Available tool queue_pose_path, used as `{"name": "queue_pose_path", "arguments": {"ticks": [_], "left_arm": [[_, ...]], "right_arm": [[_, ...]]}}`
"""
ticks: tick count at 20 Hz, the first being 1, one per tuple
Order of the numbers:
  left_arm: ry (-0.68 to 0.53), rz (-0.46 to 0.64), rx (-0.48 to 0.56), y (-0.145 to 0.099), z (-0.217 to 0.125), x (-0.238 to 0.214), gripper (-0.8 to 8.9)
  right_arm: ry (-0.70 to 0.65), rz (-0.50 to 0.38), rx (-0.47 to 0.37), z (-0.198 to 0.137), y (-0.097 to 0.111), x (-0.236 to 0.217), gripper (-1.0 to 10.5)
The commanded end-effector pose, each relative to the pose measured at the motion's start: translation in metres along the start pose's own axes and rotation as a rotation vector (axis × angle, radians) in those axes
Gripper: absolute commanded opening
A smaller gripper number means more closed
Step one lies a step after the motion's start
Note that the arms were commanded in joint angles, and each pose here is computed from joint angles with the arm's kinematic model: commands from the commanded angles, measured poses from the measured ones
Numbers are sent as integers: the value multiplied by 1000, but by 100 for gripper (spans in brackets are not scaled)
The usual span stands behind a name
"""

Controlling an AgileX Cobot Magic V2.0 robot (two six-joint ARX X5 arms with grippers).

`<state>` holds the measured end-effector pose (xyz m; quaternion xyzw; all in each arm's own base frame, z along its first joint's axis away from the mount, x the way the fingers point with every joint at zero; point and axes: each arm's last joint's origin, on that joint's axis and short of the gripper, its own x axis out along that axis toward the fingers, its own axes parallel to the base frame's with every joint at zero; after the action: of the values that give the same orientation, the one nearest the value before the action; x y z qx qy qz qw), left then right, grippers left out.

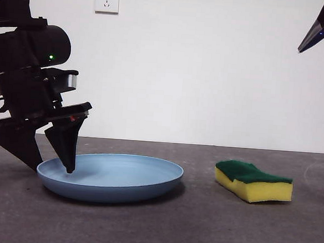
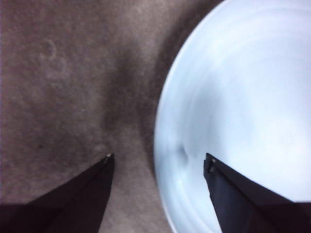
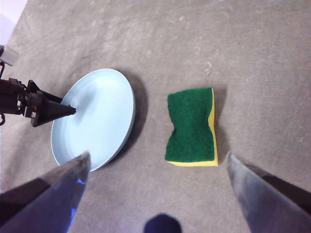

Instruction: Pick up the plate,pick up the cloth,clean the plate with the cloth

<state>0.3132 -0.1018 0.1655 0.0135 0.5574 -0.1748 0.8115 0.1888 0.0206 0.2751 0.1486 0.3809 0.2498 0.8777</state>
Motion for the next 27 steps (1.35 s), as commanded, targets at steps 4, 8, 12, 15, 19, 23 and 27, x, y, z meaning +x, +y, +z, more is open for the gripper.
{"name": "queue_pose_path", "arguments": {"ticks": [4,8,12,15,19,23,27], "left_arm": [[11,3,47,0,-1,3,-8],[-8,2,50,-1,1,-2,-8],[-75,-2,61,-6,7,-27,-8],[-146,-4,72,-11,9,-56,-8],[-235,-7,87,-16,6,-92,-8],[-297,-10,96,-20,0,-117,-8],[-291,-10,96,-21,-4,-124,-8]], "right_arm": [[-4,3,-15,1,0,0,473],[-5,-2,-33,1,4,2,473],[1,-73,-123,13,20,9,472],[35,-110,-202,27,37,25,470],[130,-190,-289,35,50,62,469],[259,-262,-348,26,44,110,468],[331,-286,-353,17,29,150,468]]}}
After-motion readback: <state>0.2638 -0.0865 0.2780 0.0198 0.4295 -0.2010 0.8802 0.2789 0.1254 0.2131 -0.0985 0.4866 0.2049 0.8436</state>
